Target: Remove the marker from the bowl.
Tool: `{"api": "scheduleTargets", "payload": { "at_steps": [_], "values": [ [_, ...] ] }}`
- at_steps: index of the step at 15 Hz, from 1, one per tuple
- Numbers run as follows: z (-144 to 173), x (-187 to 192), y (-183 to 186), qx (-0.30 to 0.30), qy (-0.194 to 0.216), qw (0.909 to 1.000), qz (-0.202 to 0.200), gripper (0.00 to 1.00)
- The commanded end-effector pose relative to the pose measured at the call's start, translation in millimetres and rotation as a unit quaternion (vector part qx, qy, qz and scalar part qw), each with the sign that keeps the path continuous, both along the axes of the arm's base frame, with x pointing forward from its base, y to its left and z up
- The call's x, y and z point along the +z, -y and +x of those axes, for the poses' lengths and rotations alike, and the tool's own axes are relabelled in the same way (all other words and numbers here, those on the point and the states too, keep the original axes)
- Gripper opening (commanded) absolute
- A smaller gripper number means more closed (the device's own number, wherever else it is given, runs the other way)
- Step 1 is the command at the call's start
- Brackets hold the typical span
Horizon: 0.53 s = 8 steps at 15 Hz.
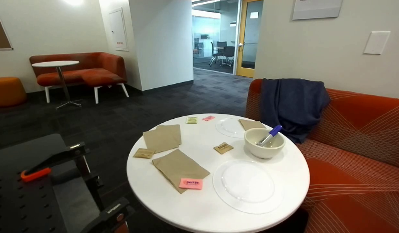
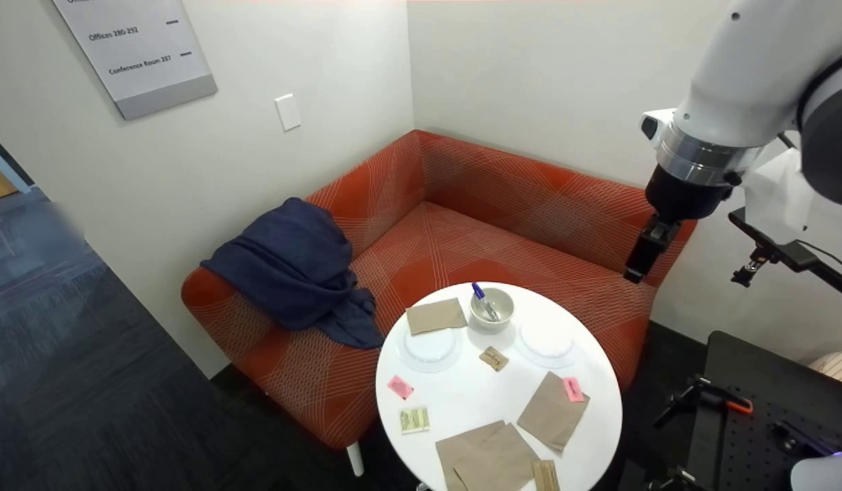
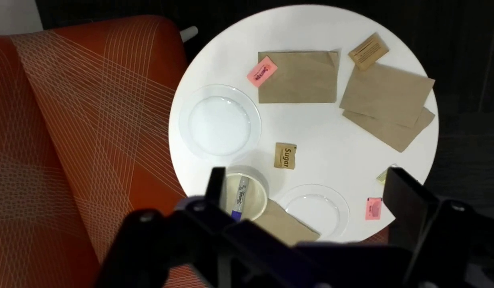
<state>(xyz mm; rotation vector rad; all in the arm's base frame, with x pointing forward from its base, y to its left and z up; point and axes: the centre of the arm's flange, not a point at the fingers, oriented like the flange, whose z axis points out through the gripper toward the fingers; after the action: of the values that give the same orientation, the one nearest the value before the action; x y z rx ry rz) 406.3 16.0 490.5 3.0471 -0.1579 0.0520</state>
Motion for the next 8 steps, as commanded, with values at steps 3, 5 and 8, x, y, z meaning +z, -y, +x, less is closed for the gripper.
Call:
{"api": "scheduleTargets", "payload": {
  "at_steps": [3,5,8],
  "values": [
    [46,-29,43,-0.003,-0.001,1.0,-0.009,1.0],
    [63,-44,54,-0.006,0.011,0.9999,-0.012,1.0],
    [89,-69,66,-0.015,0.031,0.9993,-0.015,1.0]
  ]
}}
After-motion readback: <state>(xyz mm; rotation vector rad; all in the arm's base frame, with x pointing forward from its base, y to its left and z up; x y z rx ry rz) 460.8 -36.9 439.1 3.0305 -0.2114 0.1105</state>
